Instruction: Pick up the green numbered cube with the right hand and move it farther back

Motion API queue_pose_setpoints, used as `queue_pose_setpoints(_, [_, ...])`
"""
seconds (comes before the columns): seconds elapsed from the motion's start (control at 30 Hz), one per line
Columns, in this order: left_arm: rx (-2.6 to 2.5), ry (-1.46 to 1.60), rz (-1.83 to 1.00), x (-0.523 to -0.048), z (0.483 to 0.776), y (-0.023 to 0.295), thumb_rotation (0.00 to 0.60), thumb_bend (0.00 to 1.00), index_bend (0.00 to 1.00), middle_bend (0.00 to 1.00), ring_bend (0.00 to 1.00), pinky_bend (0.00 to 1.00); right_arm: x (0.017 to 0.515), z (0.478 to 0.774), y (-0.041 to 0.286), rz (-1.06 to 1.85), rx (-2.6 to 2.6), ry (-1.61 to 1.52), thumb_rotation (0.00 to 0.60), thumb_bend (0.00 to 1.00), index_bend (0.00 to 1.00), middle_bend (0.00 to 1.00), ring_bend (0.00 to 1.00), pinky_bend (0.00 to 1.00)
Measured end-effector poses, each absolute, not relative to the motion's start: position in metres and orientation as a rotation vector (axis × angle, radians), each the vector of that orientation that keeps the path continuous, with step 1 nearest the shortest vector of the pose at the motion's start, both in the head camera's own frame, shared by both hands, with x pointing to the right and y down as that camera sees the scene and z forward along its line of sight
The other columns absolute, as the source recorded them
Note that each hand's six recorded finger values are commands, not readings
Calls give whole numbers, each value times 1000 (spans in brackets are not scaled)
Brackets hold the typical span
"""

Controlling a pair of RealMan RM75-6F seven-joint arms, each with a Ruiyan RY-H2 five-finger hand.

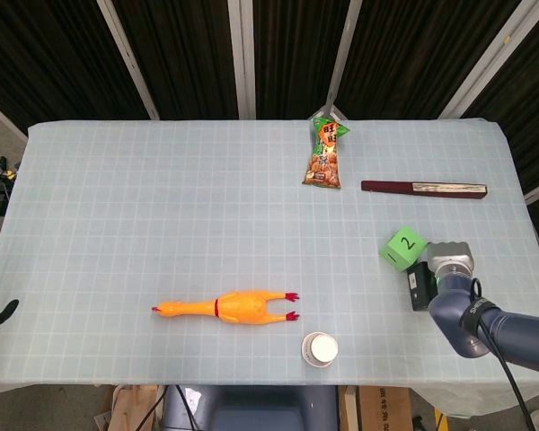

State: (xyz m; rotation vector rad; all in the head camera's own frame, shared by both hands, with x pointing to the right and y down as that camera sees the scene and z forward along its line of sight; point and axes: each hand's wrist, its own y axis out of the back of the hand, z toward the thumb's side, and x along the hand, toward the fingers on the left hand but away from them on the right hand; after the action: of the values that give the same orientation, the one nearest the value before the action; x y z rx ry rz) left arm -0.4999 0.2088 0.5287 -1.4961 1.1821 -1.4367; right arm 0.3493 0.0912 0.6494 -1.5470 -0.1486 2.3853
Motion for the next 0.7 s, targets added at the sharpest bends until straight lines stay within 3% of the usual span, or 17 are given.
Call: queue_pose_setpoints(0.7, [-1495, 1189, -1435, -501, 528, 208, 600, 269, 0, 0, 0, 12, 333, 661, 73, 2355, -1606, -223, 600, 823, 110, 833, 833, 745])
